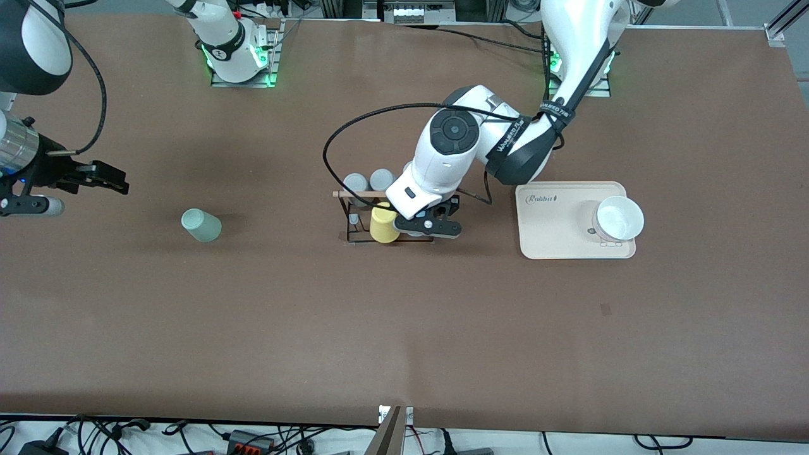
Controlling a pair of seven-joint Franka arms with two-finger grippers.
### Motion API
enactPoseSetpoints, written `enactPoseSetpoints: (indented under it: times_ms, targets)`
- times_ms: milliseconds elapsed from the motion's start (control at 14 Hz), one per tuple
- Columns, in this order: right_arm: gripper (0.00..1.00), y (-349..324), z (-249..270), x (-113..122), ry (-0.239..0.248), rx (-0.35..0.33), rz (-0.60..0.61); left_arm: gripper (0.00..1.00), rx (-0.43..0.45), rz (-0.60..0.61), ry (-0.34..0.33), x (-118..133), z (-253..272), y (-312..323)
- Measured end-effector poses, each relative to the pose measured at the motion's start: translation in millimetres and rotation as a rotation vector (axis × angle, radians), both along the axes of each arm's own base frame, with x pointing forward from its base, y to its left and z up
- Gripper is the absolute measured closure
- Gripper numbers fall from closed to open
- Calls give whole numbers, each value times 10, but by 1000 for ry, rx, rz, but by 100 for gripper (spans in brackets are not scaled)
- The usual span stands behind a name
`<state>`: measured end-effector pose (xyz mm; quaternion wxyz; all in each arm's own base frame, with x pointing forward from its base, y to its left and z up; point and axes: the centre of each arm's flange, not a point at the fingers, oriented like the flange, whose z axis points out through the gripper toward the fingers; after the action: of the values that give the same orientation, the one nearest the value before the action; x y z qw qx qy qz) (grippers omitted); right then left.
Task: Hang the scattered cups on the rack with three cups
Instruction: 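Hang the light blue cup on the rack peg beside the yellow cup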
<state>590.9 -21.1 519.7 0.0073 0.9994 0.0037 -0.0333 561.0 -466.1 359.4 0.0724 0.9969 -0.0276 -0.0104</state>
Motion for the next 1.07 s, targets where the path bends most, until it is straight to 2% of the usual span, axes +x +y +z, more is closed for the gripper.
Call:
enactPoseSetpoints:
  times_ms: [429, 1071]
  targets:
    - [0, 126, 49, 10, -10, 0, 21, 31, 32, -18, 13, -28, -224, -25]
    - [0, 125, -44, 33, 9, 0, 21, 31, 38, -41, 27, -102, -557, -153]
